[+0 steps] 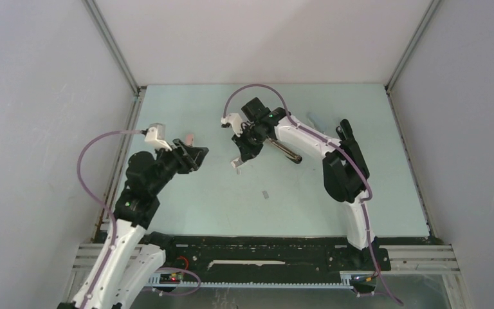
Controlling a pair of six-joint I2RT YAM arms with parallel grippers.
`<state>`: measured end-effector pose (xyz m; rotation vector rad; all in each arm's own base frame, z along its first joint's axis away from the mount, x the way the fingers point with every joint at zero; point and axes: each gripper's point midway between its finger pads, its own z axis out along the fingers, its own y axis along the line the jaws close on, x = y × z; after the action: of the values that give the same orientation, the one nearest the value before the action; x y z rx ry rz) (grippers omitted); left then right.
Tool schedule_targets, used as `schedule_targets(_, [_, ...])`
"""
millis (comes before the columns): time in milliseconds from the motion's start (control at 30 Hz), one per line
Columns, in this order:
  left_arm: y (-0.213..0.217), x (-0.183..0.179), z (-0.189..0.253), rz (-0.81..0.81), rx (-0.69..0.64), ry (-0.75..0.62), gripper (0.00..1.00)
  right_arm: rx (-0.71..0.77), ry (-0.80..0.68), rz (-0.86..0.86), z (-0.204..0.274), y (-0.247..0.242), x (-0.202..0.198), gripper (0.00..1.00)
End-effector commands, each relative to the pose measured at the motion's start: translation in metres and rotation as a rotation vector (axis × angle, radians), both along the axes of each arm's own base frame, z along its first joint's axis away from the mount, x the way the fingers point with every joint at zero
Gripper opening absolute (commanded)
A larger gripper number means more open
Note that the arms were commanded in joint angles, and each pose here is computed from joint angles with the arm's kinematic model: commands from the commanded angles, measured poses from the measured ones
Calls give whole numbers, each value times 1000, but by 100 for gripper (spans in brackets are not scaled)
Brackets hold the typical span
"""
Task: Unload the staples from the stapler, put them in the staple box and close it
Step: Adjust the staple at the center of the board.
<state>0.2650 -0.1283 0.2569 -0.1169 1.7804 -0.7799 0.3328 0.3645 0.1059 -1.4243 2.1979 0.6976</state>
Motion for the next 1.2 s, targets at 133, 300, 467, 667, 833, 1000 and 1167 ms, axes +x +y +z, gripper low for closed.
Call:
schedule_targets(133, [46, -52, 31, 95, 239, -50, 64, -67, 93, -115, -13, 12, 7, 19])
schedule_targets(300, [61, -48, 7, 157, 308, -51, 66, -106, 95, -145, -23, 18, 12, 20])
schedule_targets(467, [61, -52, 13, 146, 308, -92, 66, -139, 86, -184, -30, 20, 20, 20])
schedule_targets(667, [60, -55, 12, 138, 300, -102, 66, -163, 105, -213, -39, 22, 23, 20])
schedule_targets(833, [60, -54, 12, 136, 299, -101, 66, -170, 105, -223, -43, 24, 28, 20])
schedule_targets(1000, [62, -53, 12, 143, 298, -103, 66, -173, 113, -235, -46, 24, 32, 20])
schedule_targets(1167, [62, -53, 13, 143, 293, -106, 66, -176, 116, -234, -49, 26, 33, 20])
